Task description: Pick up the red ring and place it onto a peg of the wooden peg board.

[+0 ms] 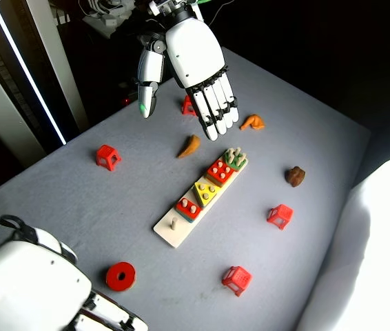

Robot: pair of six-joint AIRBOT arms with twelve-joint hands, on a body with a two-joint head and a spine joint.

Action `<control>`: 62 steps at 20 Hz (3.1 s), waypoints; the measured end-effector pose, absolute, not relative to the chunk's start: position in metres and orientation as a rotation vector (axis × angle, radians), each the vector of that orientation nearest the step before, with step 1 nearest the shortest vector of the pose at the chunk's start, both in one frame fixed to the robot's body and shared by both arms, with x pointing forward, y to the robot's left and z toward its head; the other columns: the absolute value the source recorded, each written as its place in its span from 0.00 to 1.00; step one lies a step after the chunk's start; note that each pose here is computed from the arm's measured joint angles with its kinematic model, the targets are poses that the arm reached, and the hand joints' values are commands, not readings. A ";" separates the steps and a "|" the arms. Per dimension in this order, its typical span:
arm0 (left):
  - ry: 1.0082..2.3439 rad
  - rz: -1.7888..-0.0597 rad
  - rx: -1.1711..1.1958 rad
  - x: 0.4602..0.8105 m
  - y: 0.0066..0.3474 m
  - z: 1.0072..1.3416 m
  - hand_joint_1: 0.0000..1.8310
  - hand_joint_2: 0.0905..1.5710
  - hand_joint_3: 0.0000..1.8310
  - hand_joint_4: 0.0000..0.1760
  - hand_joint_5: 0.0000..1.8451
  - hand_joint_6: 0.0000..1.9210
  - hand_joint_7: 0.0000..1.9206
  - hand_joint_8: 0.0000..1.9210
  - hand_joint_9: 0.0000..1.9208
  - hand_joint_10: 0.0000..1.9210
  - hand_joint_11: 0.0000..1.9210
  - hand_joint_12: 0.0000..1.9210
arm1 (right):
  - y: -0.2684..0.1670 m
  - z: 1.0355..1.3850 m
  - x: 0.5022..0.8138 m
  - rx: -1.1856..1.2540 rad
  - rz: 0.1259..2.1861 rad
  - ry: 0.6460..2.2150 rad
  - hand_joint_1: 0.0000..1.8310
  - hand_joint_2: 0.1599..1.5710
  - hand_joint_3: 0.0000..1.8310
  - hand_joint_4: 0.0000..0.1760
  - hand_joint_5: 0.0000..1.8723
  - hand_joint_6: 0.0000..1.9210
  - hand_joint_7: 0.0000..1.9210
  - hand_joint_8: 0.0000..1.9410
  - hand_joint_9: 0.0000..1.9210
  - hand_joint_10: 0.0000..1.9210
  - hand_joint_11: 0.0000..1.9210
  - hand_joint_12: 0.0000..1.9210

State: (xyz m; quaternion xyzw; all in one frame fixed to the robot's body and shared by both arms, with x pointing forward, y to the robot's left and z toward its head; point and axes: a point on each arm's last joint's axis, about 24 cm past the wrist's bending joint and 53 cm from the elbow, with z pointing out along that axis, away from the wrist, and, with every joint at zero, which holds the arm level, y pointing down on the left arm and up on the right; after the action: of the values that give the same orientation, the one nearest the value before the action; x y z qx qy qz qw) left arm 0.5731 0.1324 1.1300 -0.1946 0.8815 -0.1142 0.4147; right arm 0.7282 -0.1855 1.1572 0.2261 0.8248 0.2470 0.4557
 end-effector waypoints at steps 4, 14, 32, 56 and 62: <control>2.215 -0.287 -0.489 0.573 0.132 1.130 0.00 0.64 0.01 0.00 0.00 0.00 0.00 0.00 0.00 0.00 0.00 0.00 | -0.159 1.145 0.733 0.503 0.615 2.067 0.66 0.56 0.00 0.00 0.00 0.00 0.00 0.00 0.00 0.00 0.00 0.35; 2.215 -0.287 -0.489 0.573 0.132 1.130 0.00 0.65 0.01 0.00 0.00 0.00 0.00 0.00 0.00 0.00 0.00 0.00 | -0.138 1.115 0.727 0.443 0.595 2.135 0.66 0.56 0.00 0.00 0.00 0.00 0.00 0.00 0.00 0.00 0.00 0.32; 2.215 -0.287 -0.489 0.573 0.132 1.130 0.00 0.65 0.00 0.00 0.01 0.00 0.00 0.00 0.00 0.00 0.01 0.00 | -0.132 1.093 0.739 0.380 0.585 2.150 0.70 0.59 0.00 0.00 0.10 0.02 0.06 0.01 0.08 0.02 0.00 0.52; 2.215 -0.287 -0.489 0.573 0.132 1.130 0.00 0.66 0.00 0.00 0.01 0.00 0.00 0.00 0.00 0.00 0.00 0.00 | -0.122 1.112 0.735 0.328 0.612 2.129 0.81 0.69 0.00 0.00 0.45 0.58 0.47 0.49 0.46 0.55 0.39 0.82; 2.215 -0.287 -0.489 0.573 0.132 1.130 0.00 0.66 0.00 0.00 0.00 0.00 0.00 0.00 0.00 0.00 0.00 0.00 | -0.107 1.145 0.740 0.286 0.656 2.076 0.80 0.70 0.00 0.00 0.43 0.61 0.45 0.53 0.44 0.59 0.38 0.82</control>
State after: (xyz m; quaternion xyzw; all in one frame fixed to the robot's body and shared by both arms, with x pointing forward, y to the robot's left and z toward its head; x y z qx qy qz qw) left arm 0.5732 0.1325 1.1300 -0.1947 0.8815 -0.1141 0.4147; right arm 0.7395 -0.1065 1.1453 0.1159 0.8417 0.2659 0.4553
